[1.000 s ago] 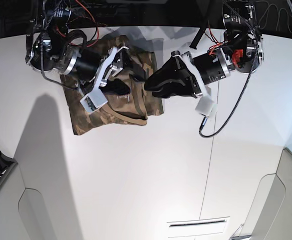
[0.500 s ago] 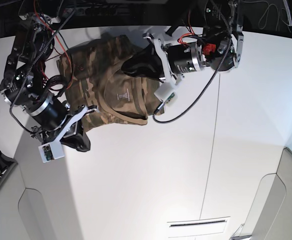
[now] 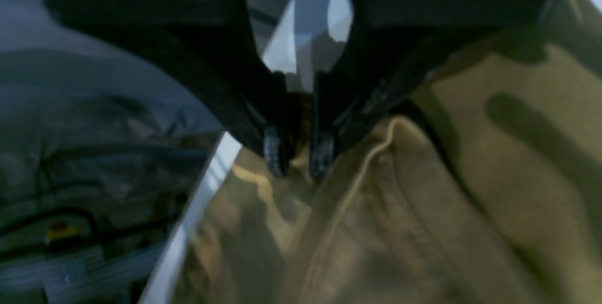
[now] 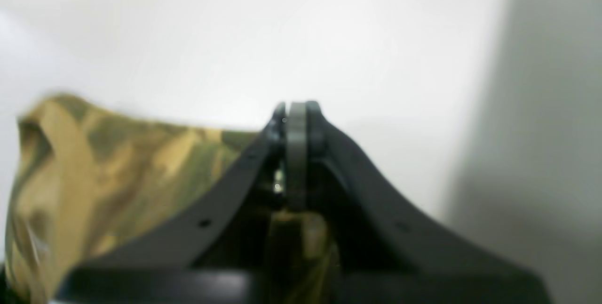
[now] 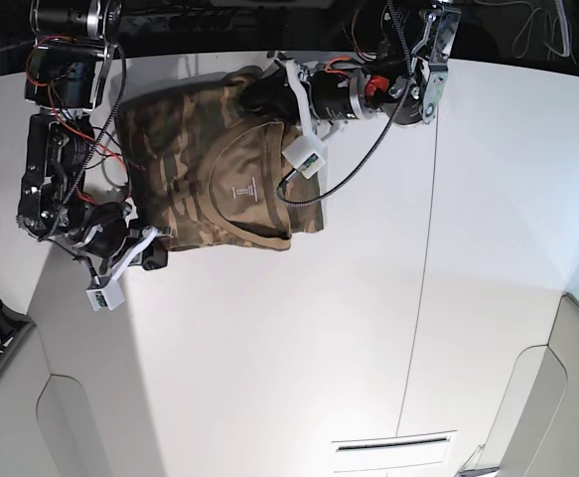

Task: Fold the T-shirt properly
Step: 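Press and square the folded bundle with both grippers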

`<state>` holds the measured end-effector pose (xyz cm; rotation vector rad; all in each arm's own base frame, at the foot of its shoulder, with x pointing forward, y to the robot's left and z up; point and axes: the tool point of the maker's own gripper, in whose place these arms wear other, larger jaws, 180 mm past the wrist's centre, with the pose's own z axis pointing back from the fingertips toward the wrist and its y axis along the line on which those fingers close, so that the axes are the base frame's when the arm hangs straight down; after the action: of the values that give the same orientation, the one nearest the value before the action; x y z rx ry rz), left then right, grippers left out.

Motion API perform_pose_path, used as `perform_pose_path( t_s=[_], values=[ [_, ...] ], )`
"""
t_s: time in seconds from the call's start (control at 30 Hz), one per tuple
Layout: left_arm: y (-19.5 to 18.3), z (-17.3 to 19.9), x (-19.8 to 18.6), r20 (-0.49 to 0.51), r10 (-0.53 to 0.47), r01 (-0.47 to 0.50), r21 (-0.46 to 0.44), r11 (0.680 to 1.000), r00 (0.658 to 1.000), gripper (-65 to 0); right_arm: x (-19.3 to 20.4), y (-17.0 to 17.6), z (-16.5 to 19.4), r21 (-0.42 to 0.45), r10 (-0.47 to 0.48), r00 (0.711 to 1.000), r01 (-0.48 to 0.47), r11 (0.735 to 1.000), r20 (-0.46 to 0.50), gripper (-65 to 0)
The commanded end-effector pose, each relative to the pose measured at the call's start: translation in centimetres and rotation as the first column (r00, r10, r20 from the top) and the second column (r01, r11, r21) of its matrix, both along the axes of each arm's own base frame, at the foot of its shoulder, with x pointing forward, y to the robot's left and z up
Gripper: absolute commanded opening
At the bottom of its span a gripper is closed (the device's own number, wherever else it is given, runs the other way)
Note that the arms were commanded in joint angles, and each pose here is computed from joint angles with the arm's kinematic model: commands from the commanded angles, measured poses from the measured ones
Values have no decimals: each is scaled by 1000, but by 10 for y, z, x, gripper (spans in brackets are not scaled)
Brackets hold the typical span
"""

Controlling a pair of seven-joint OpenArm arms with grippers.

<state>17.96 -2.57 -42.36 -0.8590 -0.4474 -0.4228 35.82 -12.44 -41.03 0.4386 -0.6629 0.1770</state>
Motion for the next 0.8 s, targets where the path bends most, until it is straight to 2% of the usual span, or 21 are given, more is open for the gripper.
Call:
perform_pose_path(
  t_s=[0.0, 0.1, 0.23, 0.43, 0.6, 0.77],
  values=[
    [20, -3, 16, 20, 36, -37, 55, 998, 999, -560, 1, 2, 7, 23, 16, 1000, -17, 1000, 16, -650],
    [53, -3, 48, 72, 101, -109, 113, 988, 992, -560, -25, 6, -3, 91, 23, 999, -20, 996, -37, -650],
    [84, 13, 96, 157, 175, -196, 124, 973, 972, -560, -61, 12, -7, 146, 38, 998, -29, 989, -57, -650],
    [89, 28, 143, 209, 204, -228, 99, 969, 956, -560, -101, 46, 15, 254, 89, 995, -76, 964, -40, -650],
    [90, 39, 164, 233, 206, -232, 90, 968, 950, -560, -119, 69, 29, 285, 109, 994, -98, 954, -21, -650],
    [93, 64, 156, 213, 179, -192, 42, 980, 960, -560, -116, 54, 40, 246, 83, 996, -83, 966, 10, -650]
  ],
)
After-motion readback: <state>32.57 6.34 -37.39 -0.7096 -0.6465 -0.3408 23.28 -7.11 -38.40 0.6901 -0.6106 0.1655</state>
